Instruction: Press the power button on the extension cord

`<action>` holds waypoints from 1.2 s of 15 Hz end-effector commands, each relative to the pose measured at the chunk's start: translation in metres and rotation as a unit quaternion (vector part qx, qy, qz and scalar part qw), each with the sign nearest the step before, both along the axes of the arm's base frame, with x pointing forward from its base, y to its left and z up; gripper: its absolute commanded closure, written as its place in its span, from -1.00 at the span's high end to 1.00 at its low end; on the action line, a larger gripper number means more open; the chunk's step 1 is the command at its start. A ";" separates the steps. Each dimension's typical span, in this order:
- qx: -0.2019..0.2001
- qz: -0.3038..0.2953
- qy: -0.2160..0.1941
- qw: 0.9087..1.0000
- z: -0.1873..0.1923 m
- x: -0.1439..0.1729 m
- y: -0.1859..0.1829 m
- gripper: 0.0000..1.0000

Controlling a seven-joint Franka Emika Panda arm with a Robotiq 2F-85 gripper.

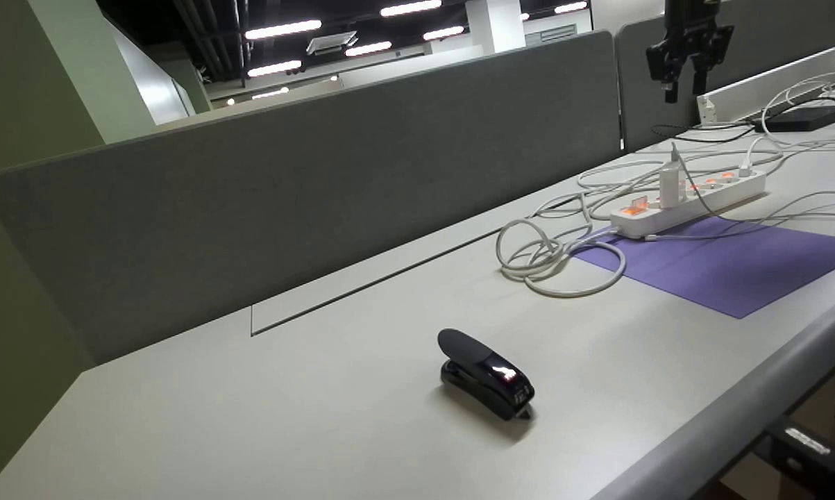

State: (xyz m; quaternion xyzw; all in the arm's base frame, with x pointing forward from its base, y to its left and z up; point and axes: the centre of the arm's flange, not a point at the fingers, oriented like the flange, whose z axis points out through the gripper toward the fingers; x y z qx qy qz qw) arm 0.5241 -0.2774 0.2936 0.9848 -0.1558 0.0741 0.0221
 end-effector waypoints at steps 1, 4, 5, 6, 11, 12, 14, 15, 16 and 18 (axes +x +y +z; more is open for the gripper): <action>0.009 0.011 0.026 1.000 -0.018 0.021 -0.012 -0.50; 0.015 0.015 0.040 0.999 -0.036 0.023 -0.015 -0.91; 0.018 0.016 0.043 0.999 -0.041 0.022 -0.016 -0.98; 0.017 0.015 0.044 0.999 -0.044 0.021 -0.018 -1.00; 0.017 0.015 0.041 0.999 -0.049 0.013 -0.006 -0.98; 0.017 0.016 0.041 0.999 -0.049 0.013 -0.006 -1.00; 0.027 0.012 0.053 0.998 -0.059 0.019 -0.011 -1.00; 0.033 0.008 0.059 0.998 -0.065 0.022 -0.014 -1.00; 0.037 0.005 0.065 0.997 -0.073 0.024 -0.017 -1.00; 0.035 0.001 0.072 0.997 -0.087 0.027 -0.023 -1.00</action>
